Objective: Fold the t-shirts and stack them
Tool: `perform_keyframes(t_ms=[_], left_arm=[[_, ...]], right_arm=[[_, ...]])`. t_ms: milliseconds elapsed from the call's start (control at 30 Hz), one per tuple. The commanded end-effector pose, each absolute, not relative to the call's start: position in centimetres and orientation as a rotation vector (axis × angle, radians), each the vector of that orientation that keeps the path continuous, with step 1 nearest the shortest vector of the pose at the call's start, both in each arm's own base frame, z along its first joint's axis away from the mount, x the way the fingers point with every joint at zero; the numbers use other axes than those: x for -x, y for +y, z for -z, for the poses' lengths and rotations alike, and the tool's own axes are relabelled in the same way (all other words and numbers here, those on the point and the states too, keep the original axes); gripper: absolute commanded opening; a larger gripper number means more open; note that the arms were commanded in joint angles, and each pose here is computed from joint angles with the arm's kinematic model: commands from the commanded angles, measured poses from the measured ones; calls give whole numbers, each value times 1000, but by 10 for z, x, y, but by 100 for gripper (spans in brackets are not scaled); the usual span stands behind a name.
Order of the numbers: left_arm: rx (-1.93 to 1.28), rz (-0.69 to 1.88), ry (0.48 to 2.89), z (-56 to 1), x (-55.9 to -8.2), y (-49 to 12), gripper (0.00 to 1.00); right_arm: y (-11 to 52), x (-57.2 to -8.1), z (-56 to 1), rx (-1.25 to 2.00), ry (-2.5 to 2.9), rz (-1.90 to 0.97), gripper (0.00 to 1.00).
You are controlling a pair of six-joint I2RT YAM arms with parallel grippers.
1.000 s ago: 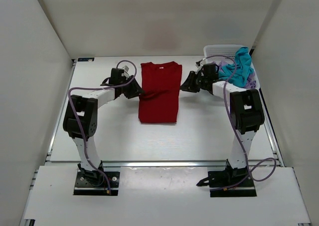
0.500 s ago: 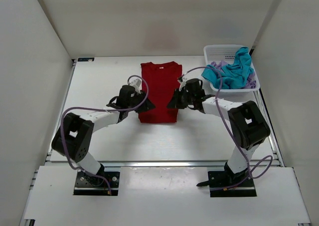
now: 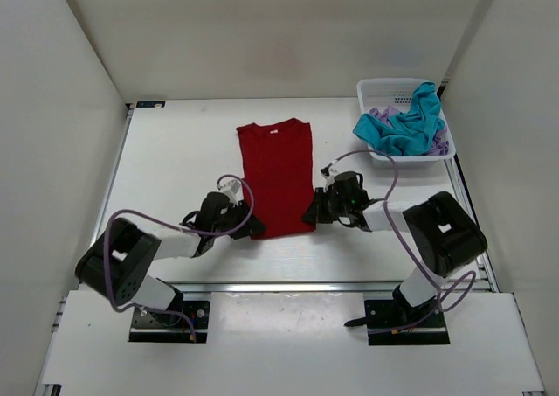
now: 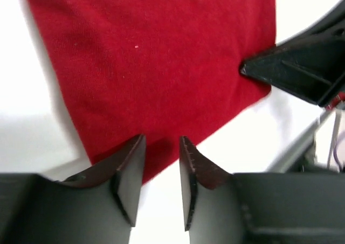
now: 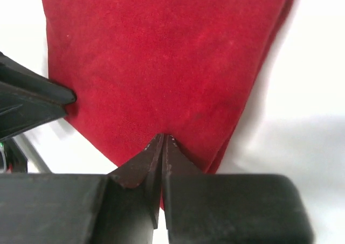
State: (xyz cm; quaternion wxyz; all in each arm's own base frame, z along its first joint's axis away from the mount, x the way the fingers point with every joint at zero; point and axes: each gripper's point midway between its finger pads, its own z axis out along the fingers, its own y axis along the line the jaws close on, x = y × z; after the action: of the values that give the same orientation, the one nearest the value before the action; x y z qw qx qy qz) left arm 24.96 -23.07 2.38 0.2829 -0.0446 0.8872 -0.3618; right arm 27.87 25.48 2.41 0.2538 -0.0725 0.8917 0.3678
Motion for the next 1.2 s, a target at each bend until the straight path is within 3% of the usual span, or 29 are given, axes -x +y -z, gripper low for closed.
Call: perform_keyframes(t_ms=[0, 133, 233, 533, 700, 833, 900, 1000, 1067, 1167], left_arm=[[132, 952, 2395, -24, -222, -221, 44], [215, 962, 2287, -52, -231, -202, 55], [234, 897, 2225, -69, -235, -183, 64], [162, 841, 2372, -32, -208, -190, 71], [119, 847, 2420, -21, -201, -206, 62], [60, 827, 2471, -7, -188, -218, 55], [54, 830, 2498, 0, -183, -219, 50], [57, 824, 2518, 8, -178, -217, 31], [53, 786, 2525, 8, -178, -215, 16], [32, 767, 2546, 5, -169, -211, 6]], right_arm=[[240, -243, -10, 212, 2492, -937, 7], [242, -240, -52, 248, 2358, -984, 33], [232, -235, -66, 226, 2320, -985, 43], [199, -213, -26, 140, 2438, -923, 48], [205, -213, -17, 129, 2461, -981, 48], [212, -213, -14, 154, 2472, -1001, 33], [214, -214, -14, 143, 2460, -1004, 18], [216, -209, -16, 142, 2442, -1001, 1], [220, -205, -20, 154, 2422, -1009, 0], [220, -184, -12, 149, 2472, -994, 0]])
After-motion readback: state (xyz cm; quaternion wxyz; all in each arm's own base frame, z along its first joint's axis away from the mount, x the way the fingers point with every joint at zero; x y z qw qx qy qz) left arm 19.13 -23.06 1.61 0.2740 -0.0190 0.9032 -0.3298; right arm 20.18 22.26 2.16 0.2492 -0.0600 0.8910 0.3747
